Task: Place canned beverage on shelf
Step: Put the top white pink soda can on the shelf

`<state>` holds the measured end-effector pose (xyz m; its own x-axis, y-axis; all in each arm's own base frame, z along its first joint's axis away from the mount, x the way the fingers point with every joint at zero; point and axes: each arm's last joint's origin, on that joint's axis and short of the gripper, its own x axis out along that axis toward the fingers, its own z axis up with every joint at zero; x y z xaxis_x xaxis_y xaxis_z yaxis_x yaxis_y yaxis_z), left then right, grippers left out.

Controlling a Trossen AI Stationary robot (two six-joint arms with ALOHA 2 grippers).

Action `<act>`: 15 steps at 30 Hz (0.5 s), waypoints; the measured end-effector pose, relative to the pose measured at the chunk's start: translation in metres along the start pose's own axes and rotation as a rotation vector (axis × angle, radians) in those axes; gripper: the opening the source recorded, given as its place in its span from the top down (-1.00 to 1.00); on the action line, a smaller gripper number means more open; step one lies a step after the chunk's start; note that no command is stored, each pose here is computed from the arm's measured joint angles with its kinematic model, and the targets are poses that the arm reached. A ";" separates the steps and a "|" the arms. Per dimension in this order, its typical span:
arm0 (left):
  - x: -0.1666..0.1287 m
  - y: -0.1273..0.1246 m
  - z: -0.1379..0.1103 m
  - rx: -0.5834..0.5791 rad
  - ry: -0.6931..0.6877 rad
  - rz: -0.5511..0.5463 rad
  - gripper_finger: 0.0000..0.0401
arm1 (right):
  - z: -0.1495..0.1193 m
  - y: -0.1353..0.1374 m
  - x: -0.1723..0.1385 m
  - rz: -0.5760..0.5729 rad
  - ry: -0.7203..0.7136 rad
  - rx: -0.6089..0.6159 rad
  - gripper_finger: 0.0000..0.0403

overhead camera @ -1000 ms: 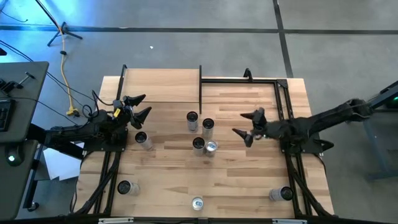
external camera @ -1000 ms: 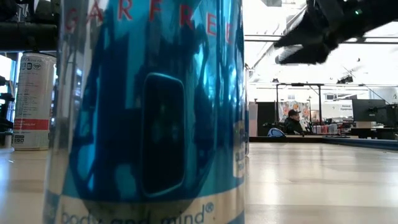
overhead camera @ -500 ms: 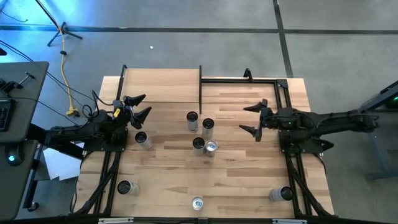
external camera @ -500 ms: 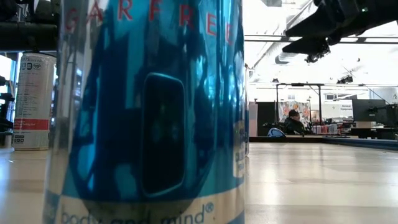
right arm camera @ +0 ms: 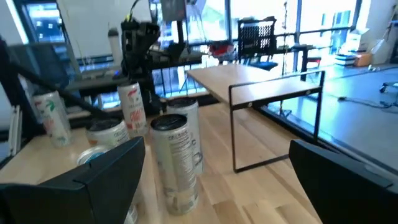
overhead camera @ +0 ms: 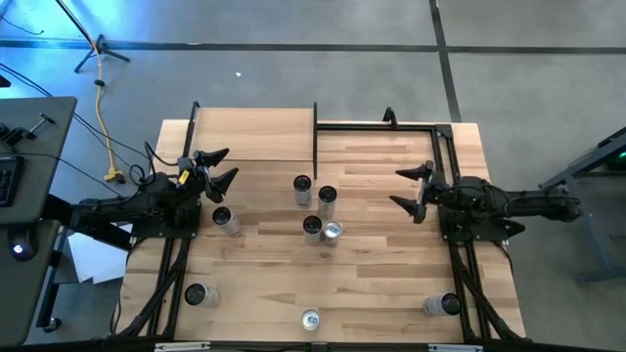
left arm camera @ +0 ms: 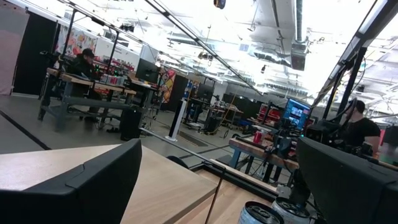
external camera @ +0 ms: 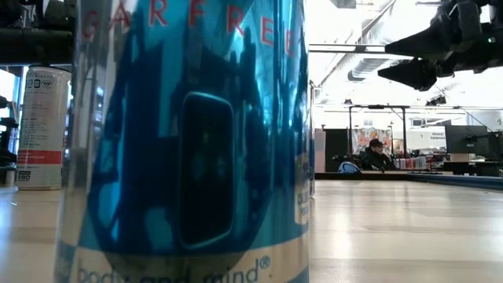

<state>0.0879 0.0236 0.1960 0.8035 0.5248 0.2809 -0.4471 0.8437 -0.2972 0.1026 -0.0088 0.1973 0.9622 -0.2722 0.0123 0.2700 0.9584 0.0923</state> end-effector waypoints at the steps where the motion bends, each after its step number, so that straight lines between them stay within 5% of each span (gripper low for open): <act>1: 0.000 0.000 0.000 0.000 0.000 0.000 -0.99 | -0.002 -0.001 -0.001 0.000 -0.007 0.002 -0.92; 15: 0.000 0.000 0.000 0.000 0.000 0.000 -0.99 | -0.014 -0.017 -0.002 0.013 -0.008 -0.002 -0.92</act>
<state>0.0880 0.0236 0.1958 0.8038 0.5245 0.2806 -0.4470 0.8438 -0.2970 0.0968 -0.0237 0.1821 0.9653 -0.2602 0.0215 0.2573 0.9621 0.0897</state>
